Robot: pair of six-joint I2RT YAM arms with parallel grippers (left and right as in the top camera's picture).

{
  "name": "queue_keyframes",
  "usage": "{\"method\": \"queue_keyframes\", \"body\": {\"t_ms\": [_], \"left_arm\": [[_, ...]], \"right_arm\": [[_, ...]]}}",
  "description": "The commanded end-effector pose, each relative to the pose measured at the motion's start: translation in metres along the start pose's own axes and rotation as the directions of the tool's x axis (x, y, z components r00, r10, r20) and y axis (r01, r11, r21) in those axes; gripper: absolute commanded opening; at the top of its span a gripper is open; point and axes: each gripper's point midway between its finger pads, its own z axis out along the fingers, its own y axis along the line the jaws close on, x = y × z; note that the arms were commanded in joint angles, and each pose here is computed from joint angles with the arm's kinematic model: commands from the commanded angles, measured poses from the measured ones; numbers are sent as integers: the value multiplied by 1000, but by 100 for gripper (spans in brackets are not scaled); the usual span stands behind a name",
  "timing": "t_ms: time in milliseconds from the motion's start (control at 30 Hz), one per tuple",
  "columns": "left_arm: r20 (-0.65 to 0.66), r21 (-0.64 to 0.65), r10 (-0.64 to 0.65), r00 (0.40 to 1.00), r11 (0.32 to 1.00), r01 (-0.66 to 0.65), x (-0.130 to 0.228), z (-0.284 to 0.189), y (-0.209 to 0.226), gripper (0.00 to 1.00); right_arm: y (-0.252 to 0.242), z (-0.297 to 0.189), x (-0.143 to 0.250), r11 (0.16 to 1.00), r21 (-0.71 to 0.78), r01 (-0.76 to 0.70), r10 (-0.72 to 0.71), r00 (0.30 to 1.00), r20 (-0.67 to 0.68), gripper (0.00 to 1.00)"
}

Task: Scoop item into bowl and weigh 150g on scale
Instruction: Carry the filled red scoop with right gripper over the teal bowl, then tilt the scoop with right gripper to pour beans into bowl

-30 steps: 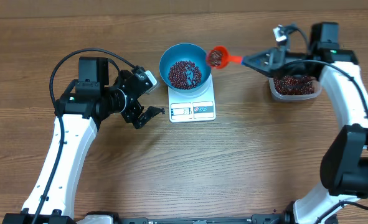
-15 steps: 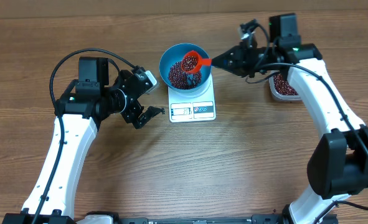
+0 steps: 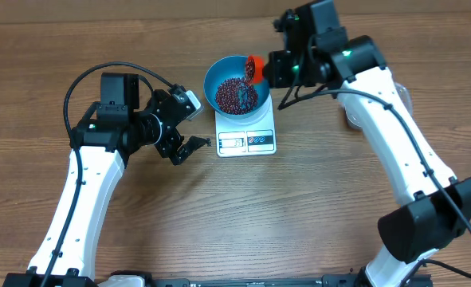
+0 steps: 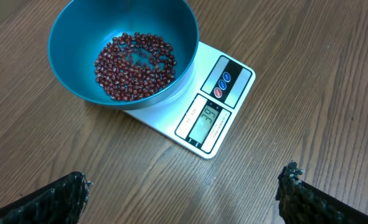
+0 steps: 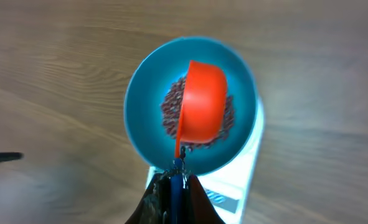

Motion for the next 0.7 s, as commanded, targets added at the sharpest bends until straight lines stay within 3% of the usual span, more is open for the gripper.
{"method": "queue_keyframes", "body": {"t_ms": [0,267,433,667], "left_arm": [[12,13,-16,1000,1000,16,-1,-1,-3,100],[12,13,-16,1000,1000,16,-1,-1,-3,100],[12,13,-16,1000,1000,16,-1,-1,-3,100],[12,13,-16,1000,1000,16,-1,-1,-3,100]], "right_arm": [[-7,-7,-13,973,169,154,-163,986,42,4],[2,-9,-11,876,355,327,-350,937,1,4],[16,-8,-7,840,350,415,-434,901,-25,4],[17,-7,-7,837,347,422,-441,897,-28,4]]}}
